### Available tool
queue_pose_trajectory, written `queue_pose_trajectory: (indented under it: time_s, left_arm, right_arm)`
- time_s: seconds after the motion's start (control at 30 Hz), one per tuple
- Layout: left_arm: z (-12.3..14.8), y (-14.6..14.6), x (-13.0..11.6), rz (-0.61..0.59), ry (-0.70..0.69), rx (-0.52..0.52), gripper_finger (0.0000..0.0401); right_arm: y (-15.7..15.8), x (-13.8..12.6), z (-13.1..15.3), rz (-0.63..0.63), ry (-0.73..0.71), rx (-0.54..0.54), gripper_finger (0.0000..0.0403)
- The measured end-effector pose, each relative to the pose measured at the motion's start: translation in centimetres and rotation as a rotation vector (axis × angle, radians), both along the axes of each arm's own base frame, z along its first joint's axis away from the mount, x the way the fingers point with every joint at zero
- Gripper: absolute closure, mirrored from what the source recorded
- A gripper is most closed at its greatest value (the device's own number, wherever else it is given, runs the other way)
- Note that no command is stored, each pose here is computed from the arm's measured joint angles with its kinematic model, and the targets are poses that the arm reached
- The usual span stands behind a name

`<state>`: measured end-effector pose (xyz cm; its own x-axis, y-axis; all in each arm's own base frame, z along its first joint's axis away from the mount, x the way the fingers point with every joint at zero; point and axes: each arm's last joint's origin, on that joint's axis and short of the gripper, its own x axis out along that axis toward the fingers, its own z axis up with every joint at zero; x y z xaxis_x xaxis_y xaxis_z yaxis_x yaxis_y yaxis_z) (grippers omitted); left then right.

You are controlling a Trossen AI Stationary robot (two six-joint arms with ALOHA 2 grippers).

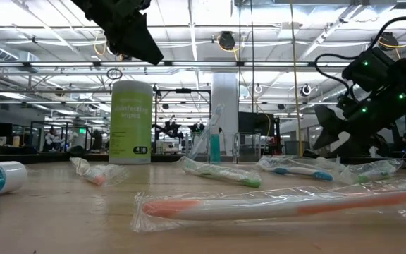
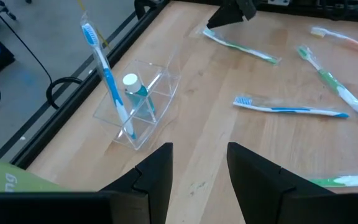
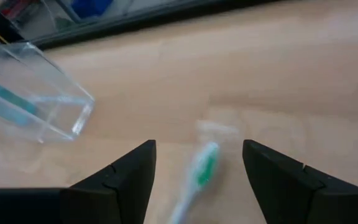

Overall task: Pick & Place toothbrushing station
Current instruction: Put the top right green toothbrush into the transparent organizer

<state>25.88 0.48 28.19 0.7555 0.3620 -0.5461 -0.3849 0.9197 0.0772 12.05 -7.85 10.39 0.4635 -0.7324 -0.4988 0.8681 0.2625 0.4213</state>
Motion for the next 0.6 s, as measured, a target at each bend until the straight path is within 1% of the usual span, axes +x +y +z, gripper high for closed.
queue_pose_trajectory:
  time_s: [0.1,0.23,0.3,0.43,0.6]
  left_arm:
    - [0.0,0.0,0.0,0.000,0.000,0.000,0.0242]
    - [0.0,0.0,0.0,0.000,0.000,0.000,0.0242]
    - [0.0,0.0,0.0,0.000,-0.001,0.000,0.0242]
    - [0.0,0.0,0.0,0.000,-0.002,0.000,0.0242]
    - [0.0,0.0,0.0,0.000,-0.003,0.000,0.0242]
  right_arm:
    - [0.0,0.0,0.0,-0.022,-0.035,0.015,0.0169]
    - [0.0,0.1,-0.2,-0.025,-0.029,0.030,0.0170]
    - [0.0,0.1,-0.5,-0.041,-0.034,0.055,0.0170]
    - [0.0,0.2,-1.3,-0.035,0.014,0.092,0.0173]
    - [-0.7,1.4,-1.2,0.007,0.045,0.061,0.0185]
